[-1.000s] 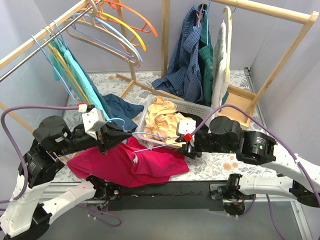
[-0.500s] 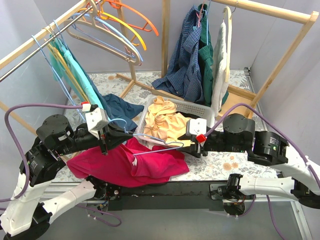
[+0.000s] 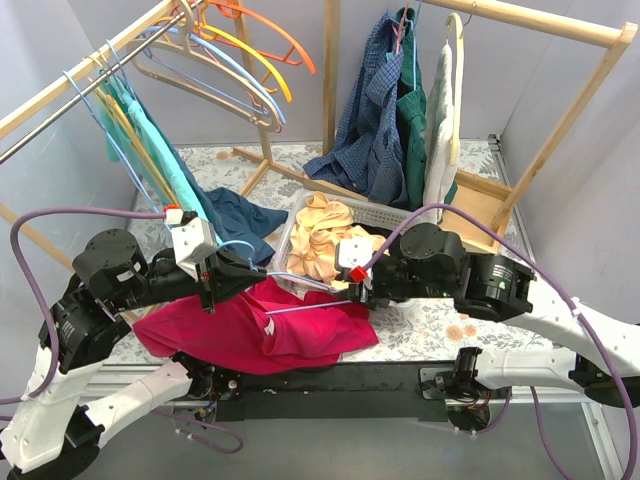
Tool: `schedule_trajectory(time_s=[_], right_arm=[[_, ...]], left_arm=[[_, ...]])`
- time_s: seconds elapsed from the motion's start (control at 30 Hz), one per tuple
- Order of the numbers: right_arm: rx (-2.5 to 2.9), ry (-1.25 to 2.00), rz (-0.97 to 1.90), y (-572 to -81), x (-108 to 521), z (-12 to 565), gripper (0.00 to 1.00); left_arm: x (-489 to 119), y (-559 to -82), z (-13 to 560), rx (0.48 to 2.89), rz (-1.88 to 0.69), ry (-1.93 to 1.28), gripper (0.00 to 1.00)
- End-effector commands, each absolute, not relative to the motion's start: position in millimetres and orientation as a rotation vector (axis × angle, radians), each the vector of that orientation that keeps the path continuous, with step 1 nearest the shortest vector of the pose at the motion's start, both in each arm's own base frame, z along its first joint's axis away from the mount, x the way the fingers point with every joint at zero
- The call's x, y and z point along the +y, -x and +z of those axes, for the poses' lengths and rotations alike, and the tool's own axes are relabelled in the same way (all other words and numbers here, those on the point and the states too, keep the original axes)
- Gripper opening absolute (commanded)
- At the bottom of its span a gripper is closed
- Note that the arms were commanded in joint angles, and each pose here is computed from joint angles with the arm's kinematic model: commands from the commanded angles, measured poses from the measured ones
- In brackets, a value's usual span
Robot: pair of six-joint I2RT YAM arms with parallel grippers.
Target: Remove the t-shirt from the hanger
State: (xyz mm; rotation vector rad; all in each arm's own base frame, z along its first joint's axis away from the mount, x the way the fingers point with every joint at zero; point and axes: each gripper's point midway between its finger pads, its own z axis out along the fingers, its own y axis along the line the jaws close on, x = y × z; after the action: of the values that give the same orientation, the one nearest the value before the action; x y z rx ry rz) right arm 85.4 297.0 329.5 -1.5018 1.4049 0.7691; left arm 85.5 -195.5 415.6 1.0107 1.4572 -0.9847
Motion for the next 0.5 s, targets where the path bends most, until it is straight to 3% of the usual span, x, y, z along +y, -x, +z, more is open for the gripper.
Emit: schedule_trajectory(time_s=[0.0, 0.1, 0.13, 0.2, 0.47], right_arm=[[1.338, 1.481, 0.787, -89, 313, 344, 0.35], [1.355, 1.499, 0.795, -89, 317, 337, 0.19], [1.367, 1.503, 0.795, -88, 316, 334, 0.09], [1.385, 1.495, 0.781, -91, 315, 330, 0.01], [1.501, 1.399, 0.604, -111, 277, 314, 0.01]], left_arm=[[-195, -77, 425, 1.413, -1.015, -1.016, 0.0], [-197, -80, 423, 1.4, -1.016, -1.011, 0.0], [-198, -82, 421, 1.401, -1.013, -1.009, 0.0], [-201, -88, 418, 1.404, -0.999, -1.004, 0.0], [-196, -131, 368, 1.592, -0.828, -0.895, 0.03]])
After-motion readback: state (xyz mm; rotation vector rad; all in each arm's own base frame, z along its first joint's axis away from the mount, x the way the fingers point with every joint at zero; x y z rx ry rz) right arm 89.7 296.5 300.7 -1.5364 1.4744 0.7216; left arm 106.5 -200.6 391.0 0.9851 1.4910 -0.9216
